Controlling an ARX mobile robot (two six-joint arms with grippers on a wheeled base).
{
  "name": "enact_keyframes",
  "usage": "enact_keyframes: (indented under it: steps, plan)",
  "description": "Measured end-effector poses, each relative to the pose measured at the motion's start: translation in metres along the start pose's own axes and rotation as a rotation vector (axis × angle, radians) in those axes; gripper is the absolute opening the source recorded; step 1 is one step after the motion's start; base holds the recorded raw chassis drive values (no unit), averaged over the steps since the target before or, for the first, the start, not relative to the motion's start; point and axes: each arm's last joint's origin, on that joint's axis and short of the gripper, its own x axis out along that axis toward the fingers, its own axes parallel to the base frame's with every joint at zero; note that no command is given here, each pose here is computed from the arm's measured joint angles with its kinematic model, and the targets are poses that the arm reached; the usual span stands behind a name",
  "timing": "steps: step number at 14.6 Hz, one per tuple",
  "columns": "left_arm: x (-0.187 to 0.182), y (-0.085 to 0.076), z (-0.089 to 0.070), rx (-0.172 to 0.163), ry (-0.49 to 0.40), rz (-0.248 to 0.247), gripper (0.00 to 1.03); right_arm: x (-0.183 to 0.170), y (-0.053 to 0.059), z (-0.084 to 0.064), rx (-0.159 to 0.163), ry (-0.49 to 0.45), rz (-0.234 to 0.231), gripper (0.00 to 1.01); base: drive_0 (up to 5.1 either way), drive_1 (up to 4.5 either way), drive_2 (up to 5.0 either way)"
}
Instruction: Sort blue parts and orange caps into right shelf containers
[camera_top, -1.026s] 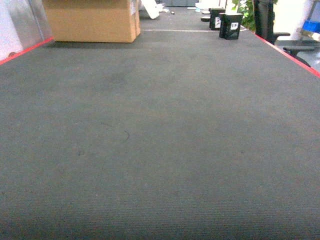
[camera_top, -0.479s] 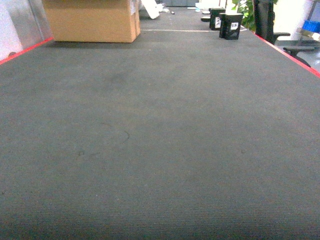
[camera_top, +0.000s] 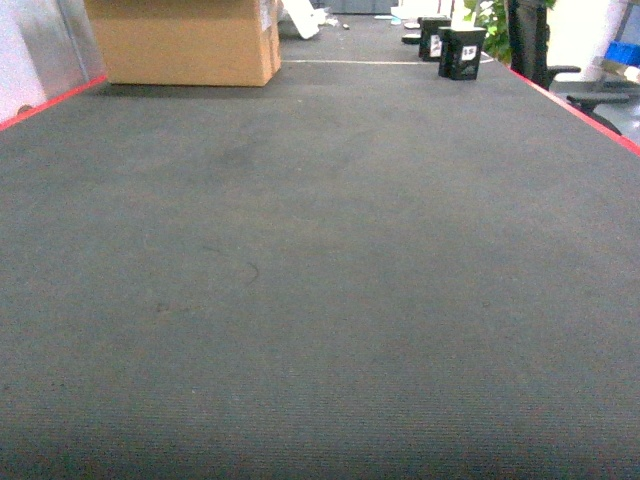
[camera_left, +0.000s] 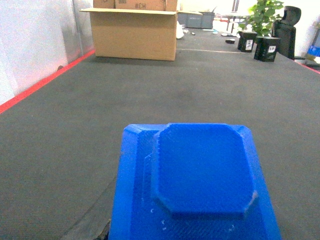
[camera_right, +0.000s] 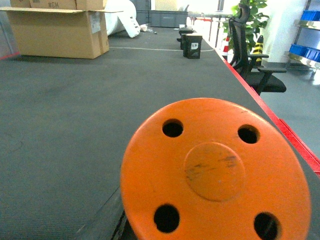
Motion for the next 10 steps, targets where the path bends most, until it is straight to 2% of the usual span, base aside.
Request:
enact_keyframes:
  steps: [7, 10]
  plan:
    - [0.0000, 0.0000, -0.0004, 0.000, 0.004, 0.000, 0.43, 0.0000, 0.0000, 0.0000, 0.000, 0.000, 0.000, 0.45, 0.0, 0.00, 0.0]
    - [0.0000, 0.0002, -0.0004, 0.000, 0.004, 0.004, 0.43, 0.0000, 0.0000, 0.0000, 0.000, 0.000, 0.000, 0.45, -1.6, -1.63, -1.6]
